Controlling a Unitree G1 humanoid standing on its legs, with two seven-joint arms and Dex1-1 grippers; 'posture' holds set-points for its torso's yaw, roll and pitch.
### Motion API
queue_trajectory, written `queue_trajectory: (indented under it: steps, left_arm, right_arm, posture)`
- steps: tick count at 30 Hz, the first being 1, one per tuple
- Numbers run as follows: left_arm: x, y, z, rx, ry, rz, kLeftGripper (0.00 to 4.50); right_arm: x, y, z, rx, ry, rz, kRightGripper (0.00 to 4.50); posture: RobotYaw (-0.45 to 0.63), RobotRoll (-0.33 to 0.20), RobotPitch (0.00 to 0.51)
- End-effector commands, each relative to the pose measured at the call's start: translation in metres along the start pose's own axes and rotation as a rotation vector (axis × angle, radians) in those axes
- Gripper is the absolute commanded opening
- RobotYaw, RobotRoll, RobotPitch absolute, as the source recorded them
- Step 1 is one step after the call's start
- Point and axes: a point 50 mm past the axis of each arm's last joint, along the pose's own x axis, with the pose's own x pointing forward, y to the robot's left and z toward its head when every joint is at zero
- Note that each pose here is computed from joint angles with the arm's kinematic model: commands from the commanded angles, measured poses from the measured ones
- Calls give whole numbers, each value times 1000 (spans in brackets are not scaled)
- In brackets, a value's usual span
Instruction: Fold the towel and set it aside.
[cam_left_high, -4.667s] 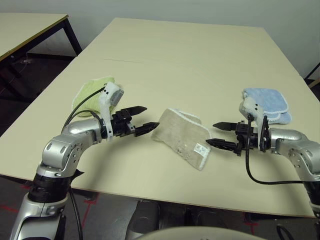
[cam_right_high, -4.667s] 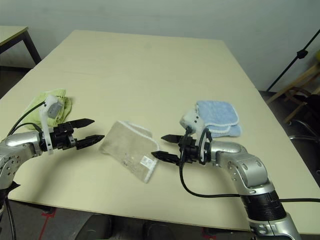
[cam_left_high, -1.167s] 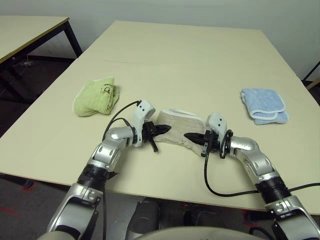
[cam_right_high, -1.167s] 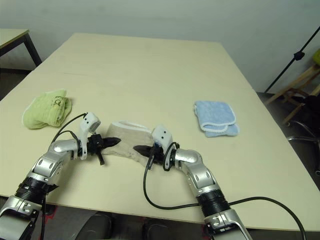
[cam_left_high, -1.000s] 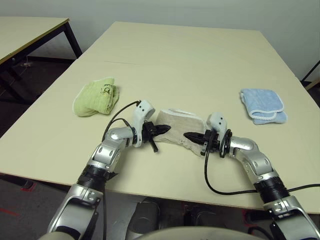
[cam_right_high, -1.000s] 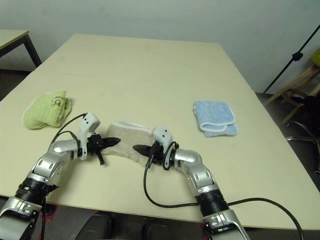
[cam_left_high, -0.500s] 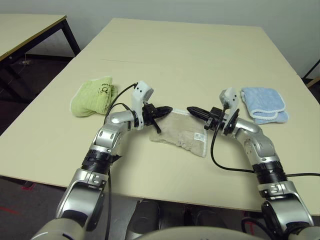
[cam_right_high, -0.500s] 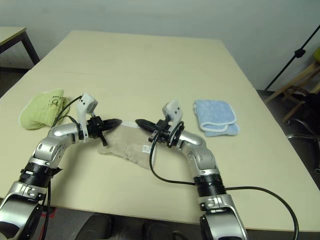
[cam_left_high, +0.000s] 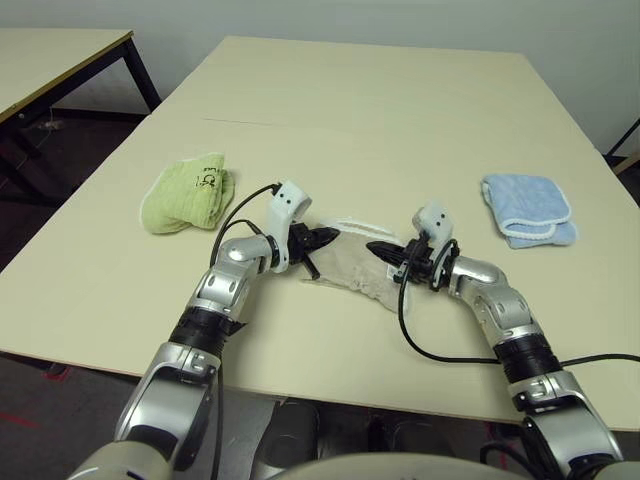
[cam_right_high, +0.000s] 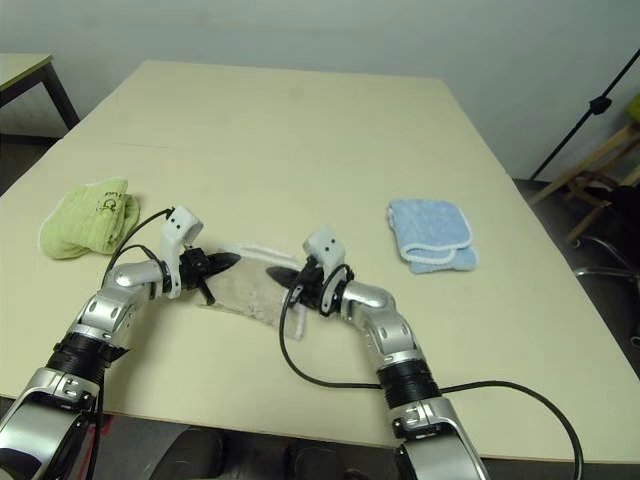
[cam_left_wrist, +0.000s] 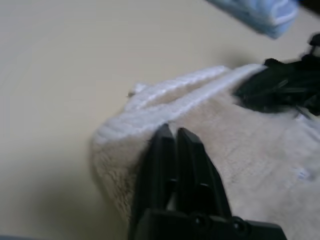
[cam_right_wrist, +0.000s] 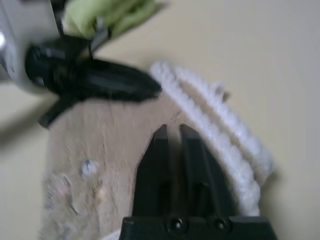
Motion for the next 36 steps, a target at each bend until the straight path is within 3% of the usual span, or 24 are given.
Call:
queue_trajectory:
  steps: [1,5,8,9,15,21,28,36]
  left_arm:
    - [-17,3,16,53,-84,-37,1622]
    - [-42,10,31,126,-123,-49,3041]
    - [-58,14,44,149,-157,-62,4098]
    - [-65,15,47,158,-162,-75,4413]
    - [-97,10,55,185,-159,-200,4464]
    - [-119,7,52,185,-159,-239,4464]
    - [-116,-3,55,169,-169,-252,4464]
    - [-111,-2,57,162,-172,-245,4464]
  right_arm:
    - [-15,0,21,77,-48,-31,1742]
    - [-32,-2,38,152,-49,-112,3212]
    - [-45,-7,43,226,30,-250,4347]
    - [-49,-8,44,265,72,-280,4500]
    - [-71,-14,51,604,249,-303,4500]
    - [-63,-11,34,701,319,-269,4500]
    - [-42,4,9,777,391,-229,4500]
    - [-14,12,-1,846,416,-211,4500]
  posture:
    - [136,0,84]
    - [139,0,82]
    - [142,0,79]
    - [143,0,79]
    - [143,0,76]
    - [150,0,67]
    - [169,0,59]
    - [172,0,53]
